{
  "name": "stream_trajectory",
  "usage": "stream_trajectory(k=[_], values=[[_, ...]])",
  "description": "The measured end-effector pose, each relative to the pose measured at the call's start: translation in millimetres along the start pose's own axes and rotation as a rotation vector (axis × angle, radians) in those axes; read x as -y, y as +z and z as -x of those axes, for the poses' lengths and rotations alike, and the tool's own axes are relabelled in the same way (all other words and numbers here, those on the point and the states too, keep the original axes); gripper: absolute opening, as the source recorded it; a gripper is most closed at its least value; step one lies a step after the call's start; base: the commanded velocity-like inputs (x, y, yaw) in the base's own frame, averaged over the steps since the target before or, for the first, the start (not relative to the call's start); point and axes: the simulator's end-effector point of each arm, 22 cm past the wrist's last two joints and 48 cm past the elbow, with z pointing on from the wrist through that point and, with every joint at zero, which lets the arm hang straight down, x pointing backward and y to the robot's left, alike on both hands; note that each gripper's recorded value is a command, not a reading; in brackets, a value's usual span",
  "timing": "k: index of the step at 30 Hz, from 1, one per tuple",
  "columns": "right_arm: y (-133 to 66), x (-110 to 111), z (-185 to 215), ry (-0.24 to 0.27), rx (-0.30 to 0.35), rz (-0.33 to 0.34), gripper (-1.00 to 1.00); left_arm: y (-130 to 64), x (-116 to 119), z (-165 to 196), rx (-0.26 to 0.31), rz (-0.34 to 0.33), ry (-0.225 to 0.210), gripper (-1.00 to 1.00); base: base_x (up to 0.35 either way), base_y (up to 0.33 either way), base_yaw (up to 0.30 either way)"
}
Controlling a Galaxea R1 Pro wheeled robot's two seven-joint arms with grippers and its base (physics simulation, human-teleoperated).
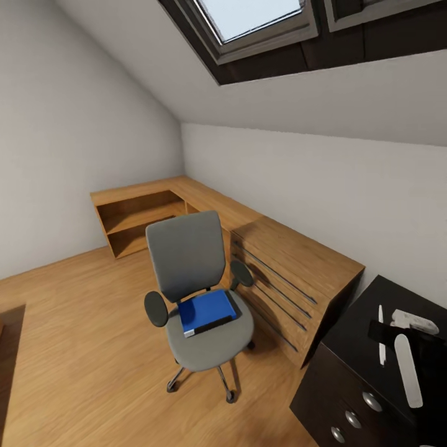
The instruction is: In the bedroom, organize the workspace by keeping the computer under the desk, ensuring the monitor is on the desk, placing the keyboard on the desk next to the monitor, placing the mouse on the desk next to the keyboard, moving the folder from the swivel chair onto the desk next to the mouse, stacking the notebook on top of the folder with the pen on top of the notebook, and positioning the swivel chair next to the desk.
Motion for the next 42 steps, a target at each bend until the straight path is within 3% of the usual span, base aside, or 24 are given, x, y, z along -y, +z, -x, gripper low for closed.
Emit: stream_trajectory(k=[10,15,18,19,20,26,42], values=[[2.9,21,7,0.046,0.035,-0.034,-1.00,0.2,-3,11,0.048,0.005,-0.015,1.00,0.175,0.000,0.000],[8.5,32,5,0.037,0.038,-0.068,-1.00,0.5,-4,12,0.049,0.009,-0.019,1.00,0.014,0.000,0.000],[14.4,35,1,0.028,0.040,-0.085,-1.00,3.7,-4,10,0.049,0.012,-0.021,1.00,0.003,0.000,0.000],[42.0,41,-14,0.035,0.087,-0.110,-1.00,4.7,-4,10,0.049,0.013,-0.021,1.00,0.002,0.000,0.000],[47.2,41,-20,0.034,0.083,-0.113,-1.00,5.8,-4,10,0.049,0.014,-0.021,1.00,0.001,0.000,0.000],[54.3,44,-16,0.041,0.136,-0.128,-1.00,12.3,-3,7,0.050,0.015,-0.022,1.00,0.000,0.000,0.000],[82.6,46,-46,0.048,0.120,-0.145,-1.00,30.4,1,-1,0.051,0.015,-0.022,1.00,0.000,0.000,0.000]])
